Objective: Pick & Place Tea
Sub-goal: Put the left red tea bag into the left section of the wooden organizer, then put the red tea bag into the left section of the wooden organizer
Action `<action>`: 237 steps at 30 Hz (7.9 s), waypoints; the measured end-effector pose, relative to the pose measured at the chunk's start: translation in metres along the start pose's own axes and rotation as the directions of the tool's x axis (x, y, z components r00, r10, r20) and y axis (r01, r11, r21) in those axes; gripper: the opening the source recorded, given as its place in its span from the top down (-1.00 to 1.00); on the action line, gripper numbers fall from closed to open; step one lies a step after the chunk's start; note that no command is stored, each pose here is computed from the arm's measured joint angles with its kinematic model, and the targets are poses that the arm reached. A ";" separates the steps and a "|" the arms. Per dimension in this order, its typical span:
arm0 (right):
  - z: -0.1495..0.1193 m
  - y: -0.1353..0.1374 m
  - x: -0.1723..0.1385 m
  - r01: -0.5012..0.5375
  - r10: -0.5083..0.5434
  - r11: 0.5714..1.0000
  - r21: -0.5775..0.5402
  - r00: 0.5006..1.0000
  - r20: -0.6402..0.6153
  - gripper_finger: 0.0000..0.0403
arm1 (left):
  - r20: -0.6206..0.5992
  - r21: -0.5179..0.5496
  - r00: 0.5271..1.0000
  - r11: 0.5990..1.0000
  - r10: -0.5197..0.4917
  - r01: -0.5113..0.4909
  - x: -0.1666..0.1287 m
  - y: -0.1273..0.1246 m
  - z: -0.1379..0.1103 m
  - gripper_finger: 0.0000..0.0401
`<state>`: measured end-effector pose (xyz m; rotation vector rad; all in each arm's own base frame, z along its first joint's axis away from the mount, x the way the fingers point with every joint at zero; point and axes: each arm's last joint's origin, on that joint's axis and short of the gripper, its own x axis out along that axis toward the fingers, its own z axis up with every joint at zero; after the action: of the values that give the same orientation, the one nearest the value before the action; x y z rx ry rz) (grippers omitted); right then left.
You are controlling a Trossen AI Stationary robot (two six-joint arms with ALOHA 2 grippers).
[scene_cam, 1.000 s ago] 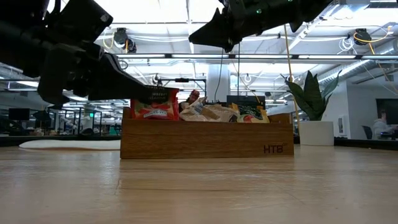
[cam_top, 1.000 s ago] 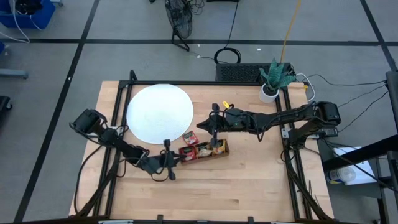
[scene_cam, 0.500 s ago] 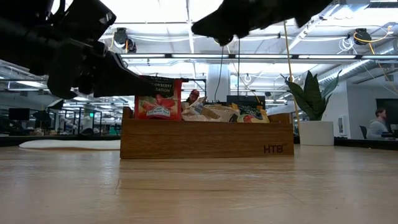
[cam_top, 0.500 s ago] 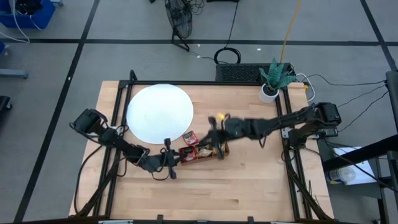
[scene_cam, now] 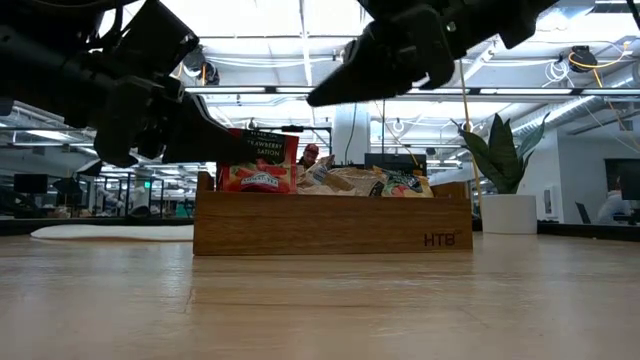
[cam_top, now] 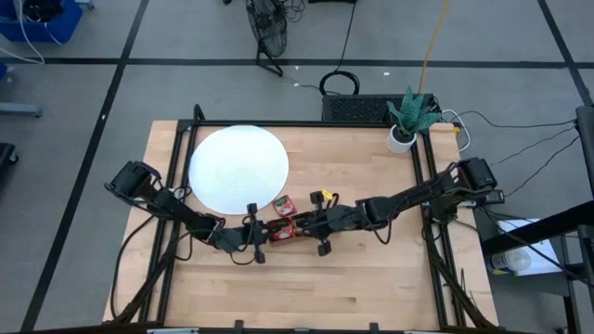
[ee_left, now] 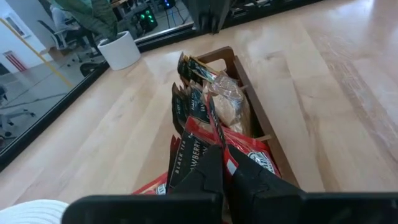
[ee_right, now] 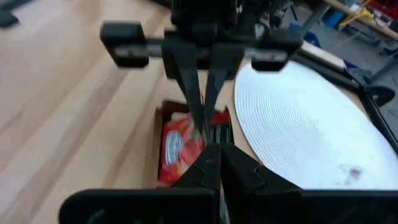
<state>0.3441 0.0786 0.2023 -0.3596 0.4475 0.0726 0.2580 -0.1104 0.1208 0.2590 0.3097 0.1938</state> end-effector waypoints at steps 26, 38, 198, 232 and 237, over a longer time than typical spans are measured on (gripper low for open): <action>0.000 -0.002 -0.005 0.004 -0.003 0.999 0.034 1.000 -0.028 1.00 | 0.096 0.080 0.968 0.967 0.233 -0.240 -0.026 -0.015 0.017 0.43; -0.019 0.005 -0.013 0.214 -0.200 0.977 0.026 0.944 -0.261 1.00 | 0.106 0.192 0.976 0.959 0.190 -0.208 -0.057 0.004 0.079 0.57; -0.063 -0.014 -0.068 0.559 -0.524 0.829 0.001 0.778 -0.346 1.00 | -0.582 -0.070 0.755 0.944 -0.302 0.323 0.120 0.173 0.046 0.94; -0.063 -0.014 -0.067 0.559 -0.524 0.829 0.005 0.781 -0.341 1.00 | -0.639 0.067 0.732 0.930 -0.238 0.361 0.158 0.153 -0.005 0.91; -0.063 -0.014 -0.067 0.558 -0.524 0.830 0.005 0.781 -0.341 1.00 | -0.640 0.142 0.749 0.931 -0.172 0.335 0.152 0.155 0.006 0.94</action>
<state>0.2598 0.0438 0.1838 -0.3861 0.6587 -0.5871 0.3787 0.0701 0.1282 0.3964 1.0328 -0.0452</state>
